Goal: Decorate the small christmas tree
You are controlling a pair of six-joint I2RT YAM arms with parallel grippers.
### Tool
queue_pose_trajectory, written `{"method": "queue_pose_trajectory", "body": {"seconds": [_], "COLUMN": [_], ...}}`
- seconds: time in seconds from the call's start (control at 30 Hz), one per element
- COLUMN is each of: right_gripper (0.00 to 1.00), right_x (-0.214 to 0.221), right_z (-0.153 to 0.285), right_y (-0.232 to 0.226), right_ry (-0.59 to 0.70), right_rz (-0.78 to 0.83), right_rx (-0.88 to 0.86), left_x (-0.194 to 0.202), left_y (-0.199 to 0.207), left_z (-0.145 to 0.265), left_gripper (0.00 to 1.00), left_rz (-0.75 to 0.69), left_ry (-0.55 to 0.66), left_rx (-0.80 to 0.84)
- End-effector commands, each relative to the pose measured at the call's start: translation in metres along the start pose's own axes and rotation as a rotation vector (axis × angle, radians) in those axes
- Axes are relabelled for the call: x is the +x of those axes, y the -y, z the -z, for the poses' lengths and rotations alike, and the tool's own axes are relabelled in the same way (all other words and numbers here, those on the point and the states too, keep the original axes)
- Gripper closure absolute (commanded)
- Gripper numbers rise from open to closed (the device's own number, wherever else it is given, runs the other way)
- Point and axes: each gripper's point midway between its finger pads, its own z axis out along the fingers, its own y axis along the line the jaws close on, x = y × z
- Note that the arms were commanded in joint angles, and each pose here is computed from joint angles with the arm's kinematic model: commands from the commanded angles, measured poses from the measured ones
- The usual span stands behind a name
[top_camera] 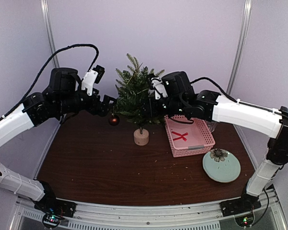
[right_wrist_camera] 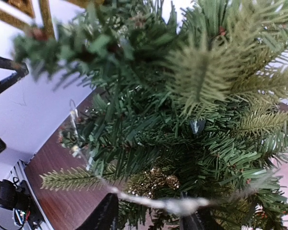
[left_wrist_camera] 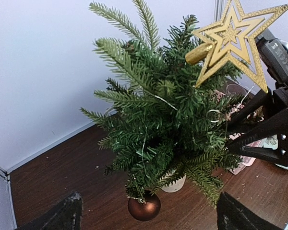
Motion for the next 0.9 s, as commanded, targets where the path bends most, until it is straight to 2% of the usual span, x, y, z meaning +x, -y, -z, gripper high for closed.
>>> {"method": "queue_pose_trajectory", "body": {"seconds": [0.0, 0.2, 0.33, 0.47, 0.6, 0.73, 0.87], "right_gripper": [0.52, 0.34, 0.31, 0.31, 0.34, 0.51, 0.63], "right_x": [-0.03, -0.015, -0.004, 0.021, 0.048, 0.074, 0.099], "right_z": [0.035, 0.065, 0.094, 0.118, 0.13, 0.113, 0.081], "right_y": [-0.003, -0.008, 0.005, 0.048, 0.111, 0.164, 0.196], "right_ry": [0.075, 0.058, 0.029, -0.043, -0.125, -0.254, -0.39], "right_rz": [0.002, 0.052, 0.051, 0.005, -0.075, -0.148, -0.213], "right_rx": [-0.018, -0.09, -0.084, -0.012, 0.117, 0.261, 0.353], "left_x": [-0.016, -0.013, -0.01, -0.008, -0.008, -0.009, -0.009], "left_y": [-0.005, -0.007, -0.012, -0.023, -0.038, -0.056, -0.075], "left_z": [0.003, 0.0, -0.003, -0.008, -0.012, -0.017, -0.022], "left_gripper": [0.03, 0.02, 0.02, 0.02, 0.02, 0.02, 0.02], "left_rz": [-0.005, 0.007, 0.028, 0.075, 0.137, 0.21, 0.259], "left_ry": [0.041, 0.031, 0.022, 0.015, 0.018, 0.026, 0.021], "left_rx": [-0.012, -0.014, -0.02, -0.031, -0.047, -0.074, -0.11]}}
